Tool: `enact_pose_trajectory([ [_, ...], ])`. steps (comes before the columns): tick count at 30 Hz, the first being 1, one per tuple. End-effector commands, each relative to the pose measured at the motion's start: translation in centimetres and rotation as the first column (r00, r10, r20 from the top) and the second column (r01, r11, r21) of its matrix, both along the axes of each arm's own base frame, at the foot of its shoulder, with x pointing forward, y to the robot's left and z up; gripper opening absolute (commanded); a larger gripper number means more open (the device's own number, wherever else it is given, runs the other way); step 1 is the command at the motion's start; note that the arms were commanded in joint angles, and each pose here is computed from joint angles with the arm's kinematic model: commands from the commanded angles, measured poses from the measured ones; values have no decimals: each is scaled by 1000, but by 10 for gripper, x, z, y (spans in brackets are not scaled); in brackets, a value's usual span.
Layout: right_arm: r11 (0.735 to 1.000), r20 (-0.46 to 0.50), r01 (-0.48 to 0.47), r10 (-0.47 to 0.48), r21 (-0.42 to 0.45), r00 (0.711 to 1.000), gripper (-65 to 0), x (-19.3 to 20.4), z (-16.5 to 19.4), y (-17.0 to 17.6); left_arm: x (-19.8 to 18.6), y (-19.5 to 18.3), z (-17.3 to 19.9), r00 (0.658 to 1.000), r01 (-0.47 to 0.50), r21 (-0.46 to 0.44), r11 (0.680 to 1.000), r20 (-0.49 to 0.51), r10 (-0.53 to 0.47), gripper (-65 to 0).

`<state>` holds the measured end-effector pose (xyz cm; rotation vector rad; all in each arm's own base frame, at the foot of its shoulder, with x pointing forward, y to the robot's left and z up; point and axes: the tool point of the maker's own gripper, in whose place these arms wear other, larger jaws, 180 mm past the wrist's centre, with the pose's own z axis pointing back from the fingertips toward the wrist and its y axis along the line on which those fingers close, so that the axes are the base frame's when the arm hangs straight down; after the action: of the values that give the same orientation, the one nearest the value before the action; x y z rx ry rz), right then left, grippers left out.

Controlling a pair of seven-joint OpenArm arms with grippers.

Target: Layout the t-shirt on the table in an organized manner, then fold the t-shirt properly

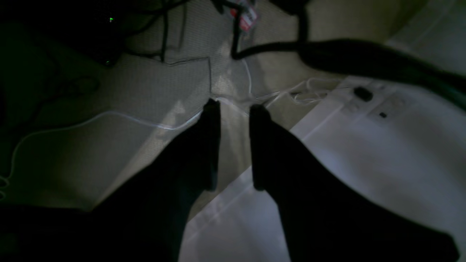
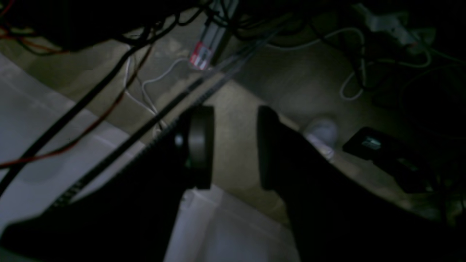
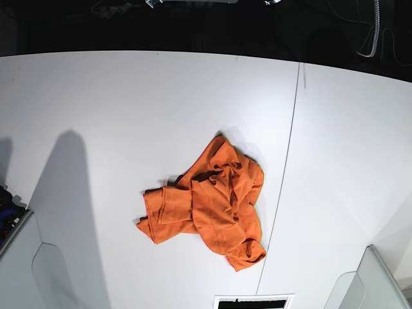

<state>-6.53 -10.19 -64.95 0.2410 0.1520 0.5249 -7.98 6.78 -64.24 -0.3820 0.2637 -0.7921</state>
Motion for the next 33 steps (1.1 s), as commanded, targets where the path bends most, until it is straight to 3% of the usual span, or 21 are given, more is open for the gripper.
enact_pose_trajectory([
  [1, 1000, -8, -7, 7, 7, 1000, -446, -4, 1, -1, -5, -6, 2, 1000, -2, -22, 1000, -7, 2, -504],
  [12, 999, 46, -39, 39, 0, 998, -446, -21, 16, -28, -34, -53, 24, 995, 86, -155, 984, 61, -77, -504],
  [20, 992, 180, -116, 104, 56, 978, -446, -34, 66, -34, -23, -70, 51, 988, -29, -219, 975, 143, 62, -504],
  [28, 969, 359, -199, 136, 145, 923, -446, -4, 135, -18, 20, -32, 97, 921, -156, -241, 958, 314, 229, -500],
  [33, 947, 488, -265, 146, 183, 861, -446, 33, 178, -3, 56, 5, 138, 845, -212, -247, 946, 441, 304, -499],
])
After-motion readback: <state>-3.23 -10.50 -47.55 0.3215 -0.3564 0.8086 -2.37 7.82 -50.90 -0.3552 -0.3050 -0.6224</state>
